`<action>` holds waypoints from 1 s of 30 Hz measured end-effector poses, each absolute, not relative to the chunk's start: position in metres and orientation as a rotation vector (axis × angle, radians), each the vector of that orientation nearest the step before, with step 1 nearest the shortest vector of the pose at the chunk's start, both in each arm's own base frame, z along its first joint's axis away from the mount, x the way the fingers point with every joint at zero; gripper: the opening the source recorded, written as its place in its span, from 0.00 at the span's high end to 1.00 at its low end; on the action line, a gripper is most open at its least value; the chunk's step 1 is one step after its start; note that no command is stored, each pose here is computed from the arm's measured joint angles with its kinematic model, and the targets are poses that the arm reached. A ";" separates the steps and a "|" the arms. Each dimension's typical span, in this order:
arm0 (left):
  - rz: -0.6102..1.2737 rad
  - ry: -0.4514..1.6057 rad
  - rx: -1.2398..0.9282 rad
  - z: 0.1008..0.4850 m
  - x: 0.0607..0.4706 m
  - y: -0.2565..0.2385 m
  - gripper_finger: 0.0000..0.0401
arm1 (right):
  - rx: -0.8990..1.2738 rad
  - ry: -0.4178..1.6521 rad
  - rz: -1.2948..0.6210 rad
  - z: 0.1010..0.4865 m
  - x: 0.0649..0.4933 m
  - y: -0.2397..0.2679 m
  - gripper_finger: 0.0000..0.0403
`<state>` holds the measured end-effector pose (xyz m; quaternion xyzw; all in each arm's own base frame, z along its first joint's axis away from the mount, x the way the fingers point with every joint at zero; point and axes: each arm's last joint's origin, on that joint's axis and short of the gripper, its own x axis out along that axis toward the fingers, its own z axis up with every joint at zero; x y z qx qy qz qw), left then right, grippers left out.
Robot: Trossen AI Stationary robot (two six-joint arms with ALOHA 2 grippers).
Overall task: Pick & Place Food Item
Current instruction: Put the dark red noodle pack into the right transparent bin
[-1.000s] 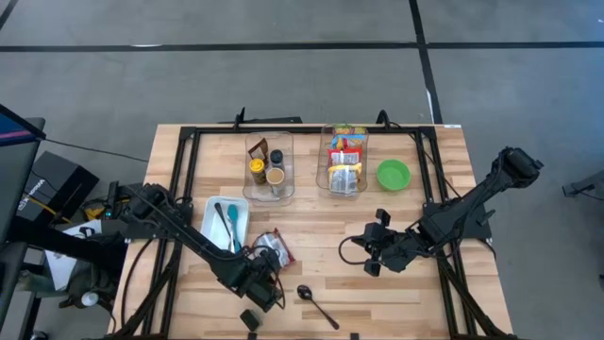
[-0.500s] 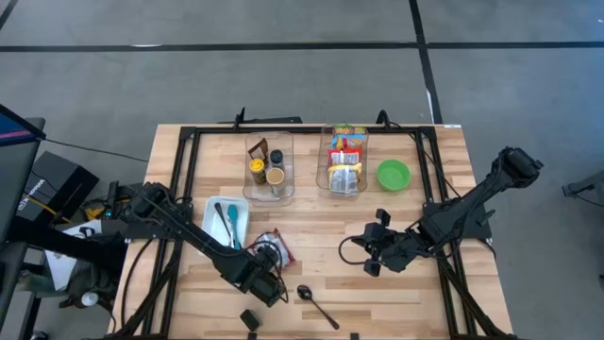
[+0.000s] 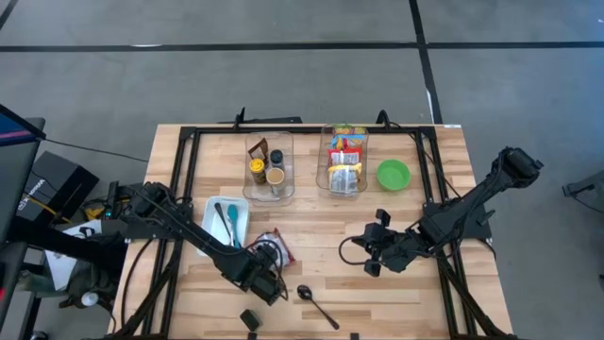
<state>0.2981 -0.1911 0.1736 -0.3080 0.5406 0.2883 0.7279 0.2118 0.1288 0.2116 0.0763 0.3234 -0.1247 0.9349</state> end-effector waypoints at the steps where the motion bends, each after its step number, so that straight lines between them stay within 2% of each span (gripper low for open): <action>1: 0.641 1.196 -0.673 0.173 0.297 -0.191 0.69 | 0.156 0.661 -0.255 0.212 0.212 0.129 1.00; 15: 0.630 1.197 -0.724 0.153 0.291 -0.187 0.69 | 0.156 0.661 -0.255 0.212 0.212 0.129 1.00; 30: 0.646 1.189 -0.708 0.152 0.290 -0.186 0.86 | 0.156 0.661 -0.255 0.212 0.212 0.129 1.00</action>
